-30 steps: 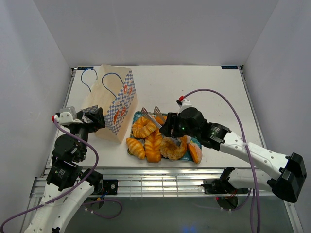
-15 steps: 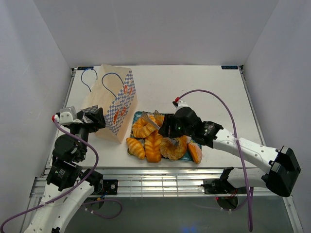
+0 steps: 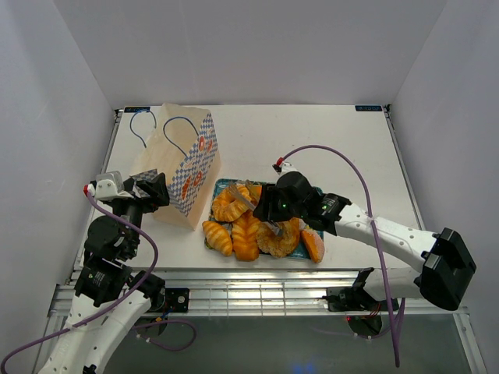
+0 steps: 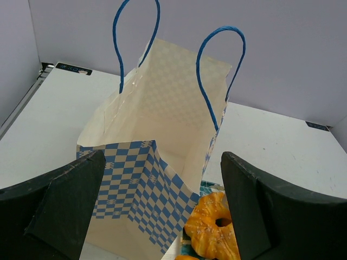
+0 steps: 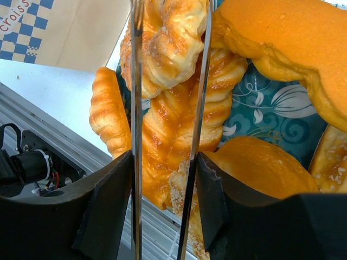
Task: Place the fake bread into the paper bag
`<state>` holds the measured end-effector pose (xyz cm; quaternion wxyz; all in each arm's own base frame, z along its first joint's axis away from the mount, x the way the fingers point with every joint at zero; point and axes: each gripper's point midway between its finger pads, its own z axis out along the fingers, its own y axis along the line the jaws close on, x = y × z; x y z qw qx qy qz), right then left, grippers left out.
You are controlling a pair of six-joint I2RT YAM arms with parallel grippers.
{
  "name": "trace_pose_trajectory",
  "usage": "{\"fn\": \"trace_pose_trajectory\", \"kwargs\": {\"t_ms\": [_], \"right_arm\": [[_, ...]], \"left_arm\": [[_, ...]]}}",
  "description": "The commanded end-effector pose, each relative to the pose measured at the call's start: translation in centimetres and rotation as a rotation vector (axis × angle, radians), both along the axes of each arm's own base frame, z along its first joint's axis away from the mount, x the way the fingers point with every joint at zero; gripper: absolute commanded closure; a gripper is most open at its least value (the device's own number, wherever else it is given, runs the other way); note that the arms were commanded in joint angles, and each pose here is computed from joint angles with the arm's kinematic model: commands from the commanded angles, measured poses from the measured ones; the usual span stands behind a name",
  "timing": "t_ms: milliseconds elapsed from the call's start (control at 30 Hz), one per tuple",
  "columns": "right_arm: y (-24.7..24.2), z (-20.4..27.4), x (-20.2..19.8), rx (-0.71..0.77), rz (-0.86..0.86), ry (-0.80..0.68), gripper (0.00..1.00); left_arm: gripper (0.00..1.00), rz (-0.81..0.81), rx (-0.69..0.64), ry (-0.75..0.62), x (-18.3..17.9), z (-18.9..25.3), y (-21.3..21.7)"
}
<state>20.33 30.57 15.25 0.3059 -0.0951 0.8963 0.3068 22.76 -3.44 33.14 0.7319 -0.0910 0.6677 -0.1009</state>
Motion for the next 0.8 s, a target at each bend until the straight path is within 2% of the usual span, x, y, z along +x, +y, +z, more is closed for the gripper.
{"fn": "trace_pose_trajectory", "kwargs": {"t_ms": [0,233,433,767], "right_arm": [[1.0,1.1,0.4,0.052,0.017,-0.016,0.47],[1.2,2.7,-0.3,0.074,0.067,-0.02,0.66],[0.9,4.9,-1.5,0.118,0.107,-0.035,0.92],[0.4,10.7,-2.6,0.24,0.15,-0.132,0.92]], "left_arm": [[0.02,-0.017,-0.002,0.006,0.1,-0.2,-0.4],[0.02,-0.019,-0.002,0.006,0.1,-0.1,-0.4],[0.02,-0.017,-0.003,0.005,0.1,-0.1,-0.4],[0.02,-0.004,-0.008,0.002,0.0,-0.1,-0.1]]}}
